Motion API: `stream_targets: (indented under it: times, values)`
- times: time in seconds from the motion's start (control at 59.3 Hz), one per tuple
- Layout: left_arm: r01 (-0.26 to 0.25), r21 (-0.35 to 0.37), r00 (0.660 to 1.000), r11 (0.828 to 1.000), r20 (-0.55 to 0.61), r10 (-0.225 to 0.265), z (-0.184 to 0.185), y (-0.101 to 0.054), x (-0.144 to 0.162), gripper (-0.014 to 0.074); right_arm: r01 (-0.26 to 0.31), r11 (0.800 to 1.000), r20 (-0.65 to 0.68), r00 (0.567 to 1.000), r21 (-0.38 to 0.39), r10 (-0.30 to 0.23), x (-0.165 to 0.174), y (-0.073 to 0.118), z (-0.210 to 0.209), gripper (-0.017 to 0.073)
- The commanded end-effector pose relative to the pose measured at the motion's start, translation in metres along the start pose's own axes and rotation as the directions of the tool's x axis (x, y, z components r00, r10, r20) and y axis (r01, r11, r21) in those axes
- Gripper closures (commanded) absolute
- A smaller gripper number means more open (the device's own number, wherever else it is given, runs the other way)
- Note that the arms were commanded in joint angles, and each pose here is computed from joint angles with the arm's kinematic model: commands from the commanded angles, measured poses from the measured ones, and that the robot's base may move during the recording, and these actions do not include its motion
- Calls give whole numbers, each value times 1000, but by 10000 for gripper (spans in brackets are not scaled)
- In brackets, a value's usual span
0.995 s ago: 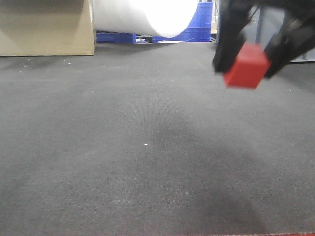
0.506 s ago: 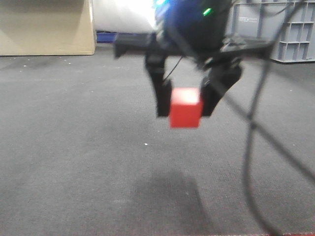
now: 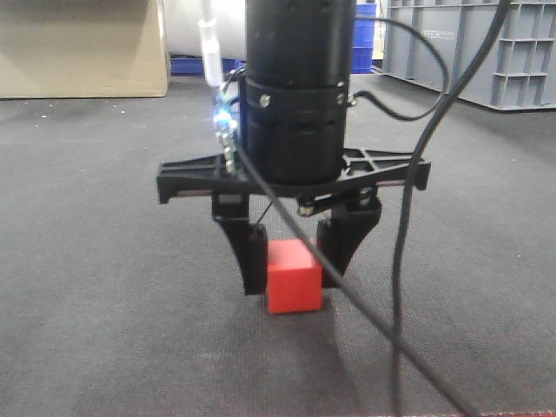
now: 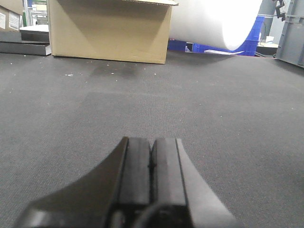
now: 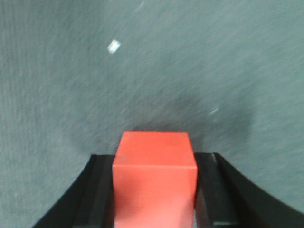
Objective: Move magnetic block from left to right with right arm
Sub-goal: 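Lower the held red cube onto the carpet with the right gripper, then open the right gripper and raise it away from the cube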
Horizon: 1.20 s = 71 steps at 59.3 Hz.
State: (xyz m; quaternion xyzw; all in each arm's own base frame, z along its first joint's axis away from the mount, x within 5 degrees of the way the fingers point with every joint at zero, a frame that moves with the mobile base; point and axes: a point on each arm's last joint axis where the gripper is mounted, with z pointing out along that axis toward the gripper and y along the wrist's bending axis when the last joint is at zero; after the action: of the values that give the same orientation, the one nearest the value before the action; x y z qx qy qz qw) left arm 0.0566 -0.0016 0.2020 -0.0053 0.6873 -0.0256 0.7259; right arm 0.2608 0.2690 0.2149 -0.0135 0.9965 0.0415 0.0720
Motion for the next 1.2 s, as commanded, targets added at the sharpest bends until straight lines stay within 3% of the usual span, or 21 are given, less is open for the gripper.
stream_targets:
  times: [0.0,0.186,0.371,0.523,0.776,0.944,1.181]
  values:
    - [4,9,996,1000,88,-5,-1,-1,-5,710,0,998,67,998,-64,4,-5,3,-29,310]
    - [4,9,996,1000,88,-5,-1,-1,-5,710,-11,998,39,999,-58,13,-2,2,-29,258]
    - [4,9,996,1000,88,-5,-1,-1,-5,710,-16,998,44,999,-66,19,-3,3,-29,86]
    - [4,9,996,1000,88,-5,-1,-1,-5,710,-126,989,40,991,-73,129,-3,2,-30,-53]
    - [4,9,996,1000,88,-5,-1,-1,-5,710,-134,987,52,989,-86,139,-4,-2,-38,-63]
    - [4,9,996,1000,88,-5,-1,-1,-5,710,-116,985,95,987,-124,128,-2,-6,-60,-63]
    - [4,9,996,1000,88,-5,-1,-1,-5,710,21,981,198,980,-190,17,5,-21,-106,-43]
